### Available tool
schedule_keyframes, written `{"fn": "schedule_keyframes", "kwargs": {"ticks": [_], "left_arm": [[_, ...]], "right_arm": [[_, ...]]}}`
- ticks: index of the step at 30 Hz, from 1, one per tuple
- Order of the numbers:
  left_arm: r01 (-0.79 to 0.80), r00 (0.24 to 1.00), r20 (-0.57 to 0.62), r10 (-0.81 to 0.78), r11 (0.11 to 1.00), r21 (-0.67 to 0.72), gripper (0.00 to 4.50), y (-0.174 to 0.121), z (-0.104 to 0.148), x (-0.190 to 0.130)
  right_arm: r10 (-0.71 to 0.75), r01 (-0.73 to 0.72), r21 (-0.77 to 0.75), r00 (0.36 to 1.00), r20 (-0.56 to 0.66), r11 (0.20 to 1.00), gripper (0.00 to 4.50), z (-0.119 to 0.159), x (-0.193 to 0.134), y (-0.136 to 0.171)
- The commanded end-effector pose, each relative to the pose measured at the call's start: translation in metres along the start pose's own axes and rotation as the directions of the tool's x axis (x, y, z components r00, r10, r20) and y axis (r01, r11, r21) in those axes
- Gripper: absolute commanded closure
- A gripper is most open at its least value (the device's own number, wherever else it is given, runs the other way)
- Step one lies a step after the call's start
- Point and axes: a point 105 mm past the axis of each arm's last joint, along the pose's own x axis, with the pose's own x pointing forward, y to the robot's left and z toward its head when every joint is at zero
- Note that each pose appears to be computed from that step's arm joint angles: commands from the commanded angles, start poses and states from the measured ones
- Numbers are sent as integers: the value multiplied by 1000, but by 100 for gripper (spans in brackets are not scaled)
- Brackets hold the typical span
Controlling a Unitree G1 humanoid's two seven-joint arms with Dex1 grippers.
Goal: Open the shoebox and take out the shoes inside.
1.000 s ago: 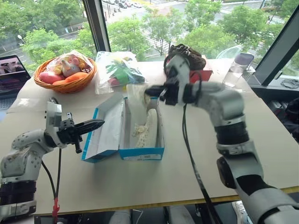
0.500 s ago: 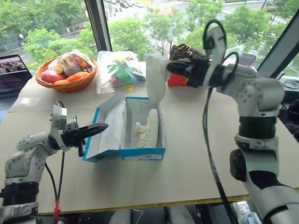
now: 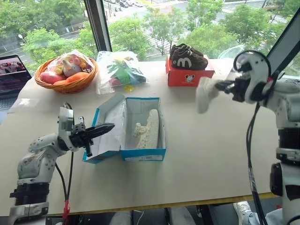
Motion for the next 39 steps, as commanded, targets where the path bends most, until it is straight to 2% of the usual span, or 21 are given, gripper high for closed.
{"fn": "schedule_keyframes", "kwargs": {"ticks": [1,5,12,19,21,23,28,31,36,38,39], "left_arm": [[23,999,22,-24,999,43,450,-4,10,3],[19,1000,23,-20,999,38,450,-5,9,3],[18,1000,19,-19,999,39,450,-5,9,2],[26,1000,12,-26,999,43,450,-7,11,1],[27,1000,9,-27,999,44,450,-7,11,0],[24,1000,9,-25,999,46,450,-7,12,-2],[11,1000,15,-12,999,44,450,-6,12,-5],[-2,1000,17,2,999,32,450,-8,8,-7],[-18,1000,16,18,1000,19,450,-10,4,-10],[-22,1000,14,22,1000,18,450,-10,5,-12],[-25,1000,12,25,1000,18,450,-10,5,-13]], "right_arm": [[-45,47,-100,999,27,994,441,14,-10,-10],[-71,62,-204,997,-38,977,441,6,-5,-10],[-71,-3,-415,984,-162,910,441,-12,8,8],[-68,-35,-487,979,-192,873,441,-15,16,17],[-63,-28,-465,982,-179,885,355,-12,16,17],[-43,-27,-447,988,-147,894,295,-3,15,20],[12,-24,-412,999,-32,911,115,28,11,32],[51,-34,-365,998,38,931,25,48,4,37],[108,-54,-340,984,142,939,25,82,-15,45],[195,-122,-341,963,186,932,25,98,-21,62],[270,-183,-365,941,205,913,25,108,-23,80]]}}
